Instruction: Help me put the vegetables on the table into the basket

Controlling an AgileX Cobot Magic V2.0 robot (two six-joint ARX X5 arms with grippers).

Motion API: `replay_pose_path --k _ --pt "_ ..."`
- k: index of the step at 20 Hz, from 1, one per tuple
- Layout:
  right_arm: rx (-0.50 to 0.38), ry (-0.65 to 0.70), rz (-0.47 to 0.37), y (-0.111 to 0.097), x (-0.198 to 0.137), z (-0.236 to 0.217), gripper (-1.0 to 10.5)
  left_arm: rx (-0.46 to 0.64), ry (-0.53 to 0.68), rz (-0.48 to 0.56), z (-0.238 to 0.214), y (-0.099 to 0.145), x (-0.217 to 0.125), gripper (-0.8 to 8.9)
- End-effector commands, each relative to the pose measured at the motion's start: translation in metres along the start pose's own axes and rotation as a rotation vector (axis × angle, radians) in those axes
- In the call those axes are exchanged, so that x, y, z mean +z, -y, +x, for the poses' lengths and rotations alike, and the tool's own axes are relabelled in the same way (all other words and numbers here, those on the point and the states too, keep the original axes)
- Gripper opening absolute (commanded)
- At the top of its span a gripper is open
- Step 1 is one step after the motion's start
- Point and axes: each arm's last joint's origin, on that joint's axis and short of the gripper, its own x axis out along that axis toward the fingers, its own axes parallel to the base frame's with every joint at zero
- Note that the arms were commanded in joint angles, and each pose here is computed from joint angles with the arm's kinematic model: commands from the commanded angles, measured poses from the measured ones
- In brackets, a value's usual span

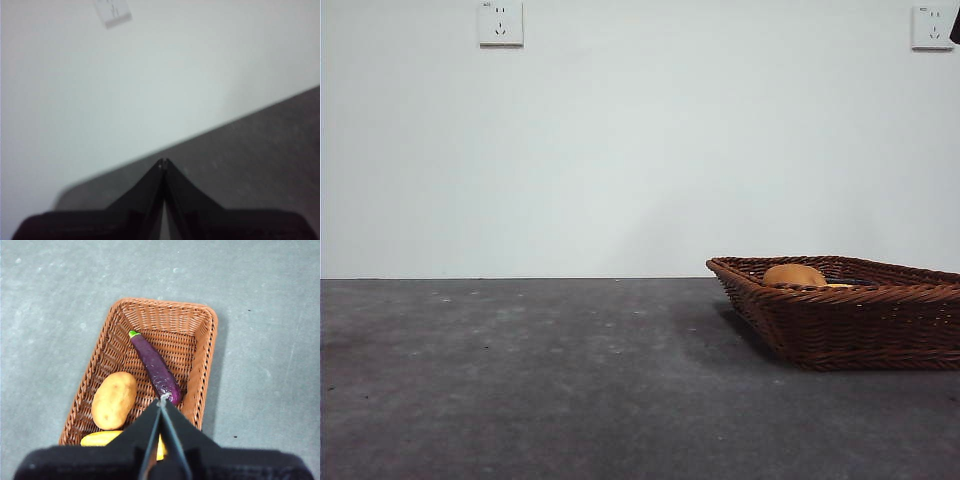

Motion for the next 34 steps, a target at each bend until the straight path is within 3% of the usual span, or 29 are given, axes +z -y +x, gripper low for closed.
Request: replay_pose_path --k 1,7,14,34 --pt "0.0 -0.002 -0.007 0.0 0.0 0.002 0.0 -0.003 -0.026 -0.099 0.005 0.012 -0.041 -0.04" --pt "0.0 -0.002 -0.007 0.0 0.0 0.002 0.0 0.044 -0.042 -0.244 0.008 0.032 -0.109 -0.04" --pt "0.0 -0.002 -0.007 0.0 0.0 0.002 0.0 0.056 -0.164 -0.323 0.012 0.04 -0.141 -0.04" --pt "0.0 -0.002 -0.007 0.0 0.0 0.002 0.0 0.033 -0.275 -0.374 0.014 0.043 -0.151 -0.03"
